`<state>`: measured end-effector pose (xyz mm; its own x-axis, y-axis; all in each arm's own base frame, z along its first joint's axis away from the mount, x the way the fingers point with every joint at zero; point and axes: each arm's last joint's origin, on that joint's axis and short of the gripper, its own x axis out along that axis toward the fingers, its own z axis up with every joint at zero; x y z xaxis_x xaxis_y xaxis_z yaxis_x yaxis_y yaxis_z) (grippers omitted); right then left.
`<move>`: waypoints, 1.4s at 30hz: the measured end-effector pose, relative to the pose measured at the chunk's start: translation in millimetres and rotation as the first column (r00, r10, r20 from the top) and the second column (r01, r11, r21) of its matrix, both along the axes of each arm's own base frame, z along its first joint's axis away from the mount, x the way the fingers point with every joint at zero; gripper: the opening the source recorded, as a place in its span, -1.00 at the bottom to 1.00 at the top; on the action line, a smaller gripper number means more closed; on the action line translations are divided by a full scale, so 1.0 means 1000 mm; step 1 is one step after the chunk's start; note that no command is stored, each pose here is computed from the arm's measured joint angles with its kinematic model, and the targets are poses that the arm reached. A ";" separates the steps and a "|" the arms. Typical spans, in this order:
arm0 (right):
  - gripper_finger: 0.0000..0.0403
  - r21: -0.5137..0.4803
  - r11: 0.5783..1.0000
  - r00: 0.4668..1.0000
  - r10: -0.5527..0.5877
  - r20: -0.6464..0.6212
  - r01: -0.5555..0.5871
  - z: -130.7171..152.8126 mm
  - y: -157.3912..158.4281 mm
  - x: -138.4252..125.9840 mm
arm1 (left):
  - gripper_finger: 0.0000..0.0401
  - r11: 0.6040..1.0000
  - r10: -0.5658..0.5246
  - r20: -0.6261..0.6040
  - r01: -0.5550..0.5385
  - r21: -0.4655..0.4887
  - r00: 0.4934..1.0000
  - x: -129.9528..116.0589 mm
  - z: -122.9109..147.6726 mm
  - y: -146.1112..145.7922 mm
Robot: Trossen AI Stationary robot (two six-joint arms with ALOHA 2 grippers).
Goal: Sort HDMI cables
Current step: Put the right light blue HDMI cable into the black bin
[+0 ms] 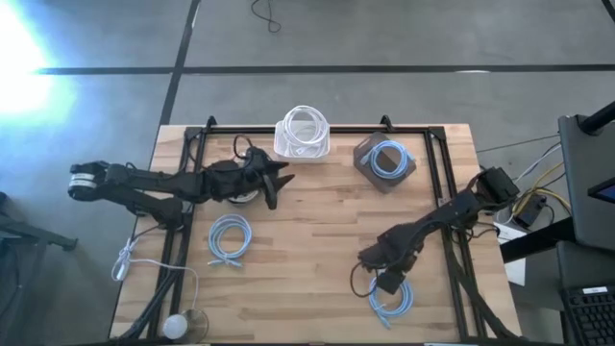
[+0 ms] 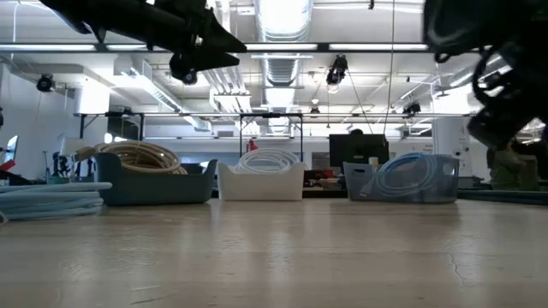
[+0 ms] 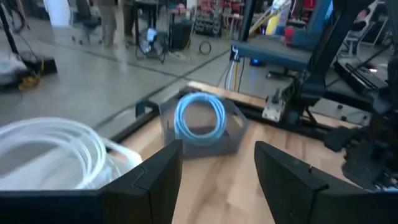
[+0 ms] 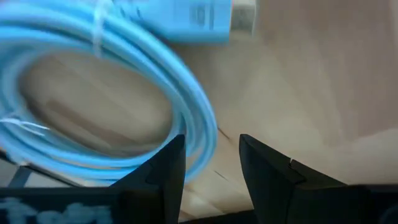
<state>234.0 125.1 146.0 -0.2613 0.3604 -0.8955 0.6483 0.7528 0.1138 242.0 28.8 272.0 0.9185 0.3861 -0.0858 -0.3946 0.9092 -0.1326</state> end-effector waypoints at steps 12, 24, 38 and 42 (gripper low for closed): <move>-0.29 -0.007 0.999 0.988 -0.038 0.147 0.039 -0.020 0.016 -0.007 | 0.02 0.997 0.045 0.032 -0.047 0.057 0.998 -0.001 0.005 0.012; -0.69 -0.119 0.992 0.986 -0.028 0.165 0.048 -0.018 0.003 -0.001 | 0.02 0.997 0.051 0.029 -0.053 0.057 0.998 -0.002 0.005 0.013; -0.92 -0.651 0.750 0.858 0.252 0.447 0.119 0.062 -0.047 0.056 | 0.02 0.999 0.054 -0.040 -0.053 0.011 0.998 -0.002 -0.003 0.013; -0.93 -0.803 0.574 0.853 0.327 0.406 0.162 0.091 -0.071 0.066 | 0.02 0.998 0.055 -0.072 -0.056 -0.015 0.996 -0.003 -0.007 0.013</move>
<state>300.3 54.2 237.3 0.2794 -0.5507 -0.7866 0.6184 0.7299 -0.2912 239.1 41.8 264.8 0.8869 0.4343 -0.1573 -0.4535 0.8834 -0.1179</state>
